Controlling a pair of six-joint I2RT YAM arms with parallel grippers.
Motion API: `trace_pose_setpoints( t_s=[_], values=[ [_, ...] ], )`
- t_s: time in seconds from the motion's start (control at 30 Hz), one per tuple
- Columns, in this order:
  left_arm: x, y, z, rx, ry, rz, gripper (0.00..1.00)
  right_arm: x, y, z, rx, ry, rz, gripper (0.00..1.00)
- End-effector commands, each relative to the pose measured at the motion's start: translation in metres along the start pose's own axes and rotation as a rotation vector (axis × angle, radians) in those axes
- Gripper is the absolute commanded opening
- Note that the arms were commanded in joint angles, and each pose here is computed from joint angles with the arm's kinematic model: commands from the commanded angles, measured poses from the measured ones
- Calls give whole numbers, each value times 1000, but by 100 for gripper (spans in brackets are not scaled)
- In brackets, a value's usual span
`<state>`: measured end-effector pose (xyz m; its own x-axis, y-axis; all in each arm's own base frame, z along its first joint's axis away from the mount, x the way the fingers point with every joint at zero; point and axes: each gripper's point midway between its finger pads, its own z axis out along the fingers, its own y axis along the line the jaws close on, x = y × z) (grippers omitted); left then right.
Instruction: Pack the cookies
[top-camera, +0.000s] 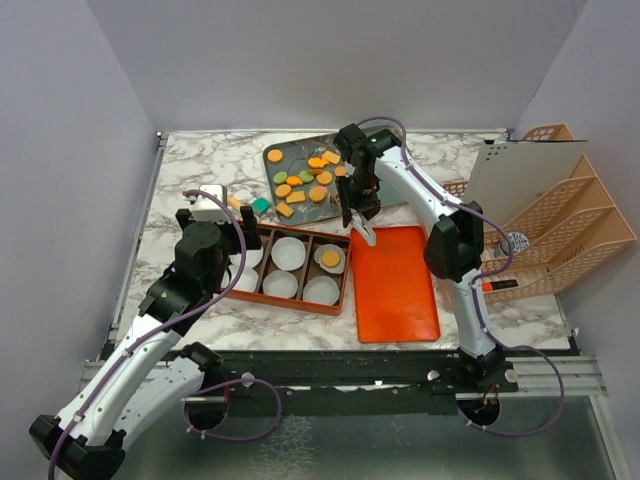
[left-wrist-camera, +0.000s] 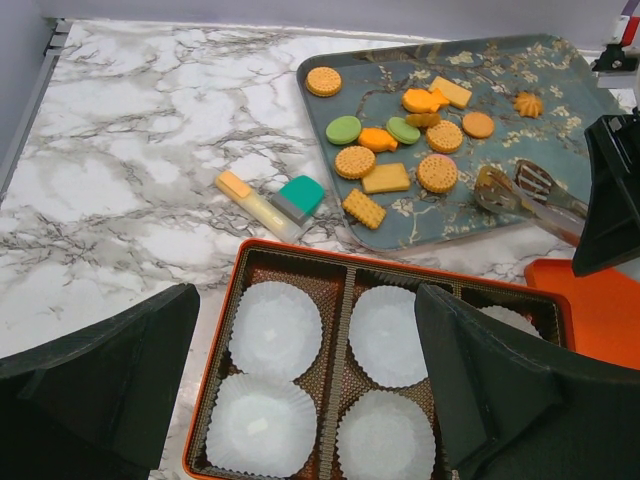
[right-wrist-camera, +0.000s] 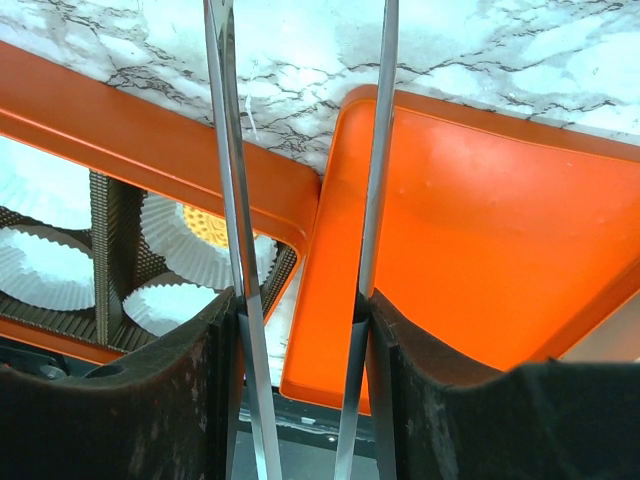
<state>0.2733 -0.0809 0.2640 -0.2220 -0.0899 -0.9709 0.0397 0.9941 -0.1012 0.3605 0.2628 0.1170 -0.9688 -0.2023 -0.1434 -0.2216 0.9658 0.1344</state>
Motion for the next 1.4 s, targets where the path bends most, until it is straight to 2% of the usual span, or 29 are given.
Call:
trace_pose_setpoints(
  t_s=[0.0,0.3,0.6,1.03,1.37],
  values=[
    [-1,5,0,-24,-16,10,98,-10,7,-31,-59,-86,-15,34],
    [0,7,2,-30,-9,6,98,-6,18,-53,-99,-160,-116,28],
    [2,10,5,-36,-5,-1,98,38,29,-75,-79,-178,-254,27],
    [8,11,10,-43,16,-2,98,131,38,-86,-123,-87,-410,25],
    [12,12,12,-46,29,1,98,191,48,-74,-154,18,-532,25]
  ],
)
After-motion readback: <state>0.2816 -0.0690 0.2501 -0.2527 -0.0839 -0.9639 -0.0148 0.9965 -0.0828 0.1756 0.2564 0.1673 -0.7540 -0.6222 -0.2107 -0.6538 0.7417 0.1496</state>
